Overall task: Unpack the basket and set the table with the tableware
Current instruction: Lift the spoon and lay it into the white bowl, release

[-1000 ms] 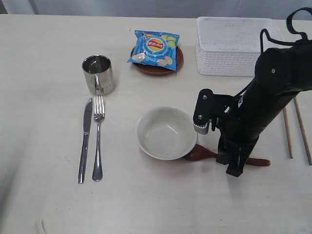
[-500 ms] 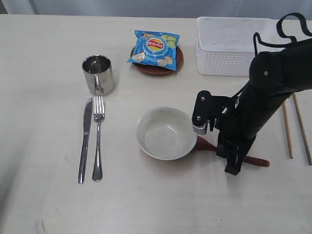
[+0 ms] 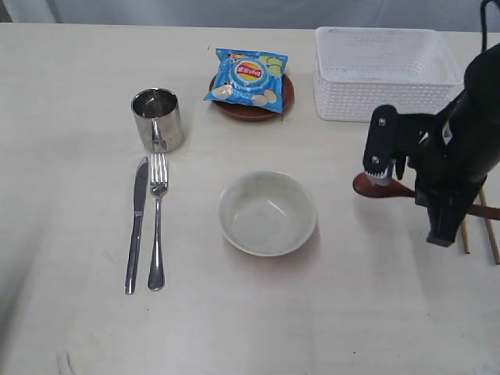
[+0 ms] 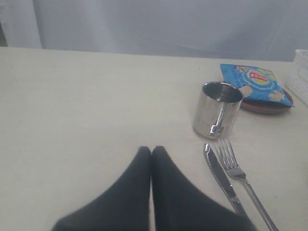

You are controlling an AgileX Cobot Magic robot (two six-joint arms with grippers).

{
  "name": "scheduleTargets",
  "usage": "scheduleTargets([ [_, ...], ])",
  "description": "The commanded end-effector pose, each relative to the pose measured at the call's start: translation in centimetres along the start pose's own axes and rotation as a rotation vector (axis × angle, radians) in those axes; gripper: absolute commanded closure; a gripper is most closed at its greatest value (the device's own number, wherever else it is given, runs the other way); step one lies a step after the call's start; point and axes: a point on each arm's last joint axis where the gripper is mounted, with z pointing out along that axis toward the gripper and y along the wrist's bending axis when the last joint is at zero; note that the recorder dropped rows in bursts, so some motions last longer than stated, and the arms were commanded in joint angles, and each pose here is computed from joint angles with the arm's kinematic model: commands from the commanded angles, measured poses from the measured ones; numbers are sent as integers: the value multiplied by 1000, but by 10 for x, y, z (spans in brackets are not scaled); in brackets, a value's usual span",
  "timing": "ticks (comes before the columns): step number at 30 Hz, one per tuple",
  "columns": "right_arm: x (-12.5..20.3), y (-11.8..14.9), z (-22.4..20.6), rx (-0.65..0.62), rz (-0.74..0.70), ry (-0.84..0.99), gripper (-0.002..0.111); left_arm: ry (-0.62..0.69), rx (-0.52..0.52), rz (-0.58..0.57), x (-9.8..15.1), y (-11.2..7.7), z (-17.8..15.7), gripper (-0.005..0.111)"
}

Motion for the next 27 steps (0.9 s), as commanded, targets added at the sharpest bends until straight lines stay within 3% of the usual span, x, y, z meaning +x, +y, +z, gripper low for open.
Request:
scheduleTargets([
  [1, -23, 7, -29, 20, 31, -133, 109, -2, 4, 5, 1, 0, 0, 107],
  [8, -75, 53, -57, -3, -218, -126, 109, -2, 4, 5, 1, 0, 0, 107],
  [12, -92, 47, -57, 30, -176, -16, 109, -2, 4, 5, 1, 0, 0, 107],
  [19, -125, 39, -48, -94, -124, 48, 109, -2, 4, 5, 1, 0, 0, 107],
  [27, -136, 42, -38, -173, -124, 63, 109, -2, 4, 5, 1, 0, 0, 107],
])
